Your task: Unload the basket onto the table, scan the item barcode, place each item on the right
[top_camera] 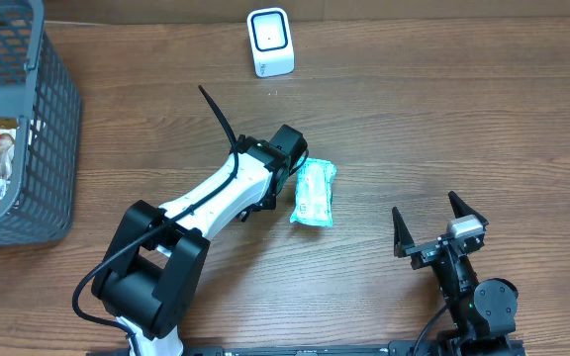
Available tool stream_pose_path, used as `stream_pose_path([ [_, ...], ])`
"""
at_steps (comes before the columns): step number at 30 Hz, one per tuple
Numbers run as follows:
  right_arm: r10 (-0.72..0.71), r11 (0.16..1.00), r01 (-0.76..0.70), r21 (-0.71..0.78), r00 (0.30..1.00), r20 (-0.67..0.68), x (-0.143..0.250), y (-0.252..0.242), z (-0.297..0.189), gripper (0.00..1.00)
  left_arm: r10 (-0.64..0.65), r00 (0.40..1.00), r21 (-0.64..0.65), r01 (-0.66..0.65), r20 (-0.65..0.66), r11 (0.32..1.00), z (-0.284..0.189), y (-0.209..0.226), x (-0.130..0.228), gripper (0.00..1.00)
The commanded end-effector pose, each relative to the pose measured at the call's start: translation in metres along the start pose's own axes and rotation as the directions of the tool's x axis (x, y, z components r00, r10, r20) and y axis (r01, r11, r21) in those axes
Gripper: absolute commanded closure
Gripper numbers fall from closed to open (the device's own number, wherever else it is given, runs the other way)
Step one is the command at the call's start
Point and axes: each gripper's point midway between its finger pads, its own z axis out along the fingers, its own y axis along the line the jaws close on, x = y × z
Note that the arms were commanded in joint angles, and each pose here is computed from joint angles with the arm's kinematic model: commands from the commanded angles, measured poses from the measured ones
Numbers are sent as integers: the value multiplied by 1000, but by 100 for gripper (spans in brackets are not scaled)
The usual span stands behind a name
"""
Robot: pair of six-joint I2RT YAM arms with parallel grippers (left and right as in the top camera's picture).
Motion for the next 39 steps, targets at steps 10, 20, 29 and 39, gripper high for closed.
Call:
stream_pose_path([
  [10, -1, 1000, 1, 2, 1000, 1, 3, 0, 0, 0, -21, 1000, -10, 22, 14, 1000, 1, 3, -3, 71],
  [20, -1, 1000, 1, 2, 1000, 1, 3, 0, 0, 0, -12, 999, -31, 13, 47, 999, -5, 7, -13, 91],
  [29, -1, 1000, 1, 2, 1000, 1, 3, 0, 0, 0, -1, 998, -47, 4, 67, 999, -21, 11, -26, 96],
  [39, -1, 1000, 1, 2, 1000, 1, 3, 0, 0, 0, -75, 995, 89, 80, -60, 993, -11, 9, -19, 70],
])
